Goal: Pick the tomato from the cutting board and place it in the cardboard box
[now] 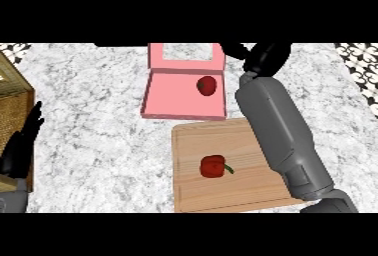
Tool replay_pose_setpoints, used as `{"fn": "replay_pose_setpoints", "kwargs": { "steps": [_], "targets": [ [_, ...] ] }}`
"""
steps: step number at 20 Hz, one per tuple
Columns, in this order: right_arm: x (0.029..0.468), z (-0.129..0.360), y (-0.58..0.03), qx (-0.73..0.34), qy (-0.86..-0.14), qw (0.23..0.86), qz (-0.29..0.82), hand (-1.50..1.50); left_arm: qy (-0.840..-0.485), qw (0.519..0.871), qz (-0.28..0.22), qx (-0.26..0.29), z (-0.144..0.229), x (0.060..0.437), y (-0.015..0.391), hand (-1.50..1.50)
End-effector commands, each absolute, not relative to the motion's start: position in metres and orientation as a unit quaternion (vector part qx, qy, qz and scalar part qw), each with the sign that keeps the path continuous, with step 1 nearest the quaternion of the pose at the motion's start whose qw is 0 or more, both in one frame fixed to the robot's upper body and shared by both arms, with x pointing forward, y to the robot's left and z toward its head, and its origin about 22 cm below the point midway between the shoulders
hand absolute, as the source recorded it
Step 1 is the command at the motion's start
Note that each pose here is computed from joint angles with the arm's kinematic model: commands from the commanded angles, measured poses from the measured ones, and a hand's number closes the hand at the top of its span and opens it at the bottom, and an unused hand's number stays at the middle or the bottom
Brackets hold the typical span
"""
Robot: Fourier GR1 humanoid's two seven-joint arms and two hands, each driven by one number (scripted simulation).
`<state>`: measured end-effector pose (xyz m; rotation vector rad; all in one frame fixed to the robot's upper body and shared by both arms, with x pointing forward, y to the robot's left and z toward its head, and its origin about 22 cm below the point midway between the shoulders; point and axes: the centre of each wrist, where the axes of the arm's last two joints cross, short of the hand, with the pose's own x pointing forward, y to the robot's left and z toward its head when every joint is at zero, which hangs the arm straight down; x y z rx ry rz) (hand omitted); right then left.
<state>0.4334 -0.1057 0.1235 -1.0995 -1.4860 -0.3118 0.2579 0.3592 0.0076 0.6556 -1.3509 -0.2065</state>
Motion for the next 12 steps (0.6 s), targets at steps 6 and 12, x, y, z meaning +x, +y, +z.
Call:
{"fn": "replay_pose_setpoints", "kwargs": {
  "steps": [6, 12],
  "targets": [
    [0.364, 0.096, -0.129, -0.469, -0.629, 0.604, -0.139, -1.50, -0.595, 0.735, -0.078, 0.317, 0.009, 0.244, 0.386, 0.00],
    [0.301, 0.114, -0.152, -0.456, -0.625, 0.626, -0.100, -1.50, -0.598, 0.731, -0.072, 0.320, 0.007, 0.240, 0.382, 0.00]
  ]
}}
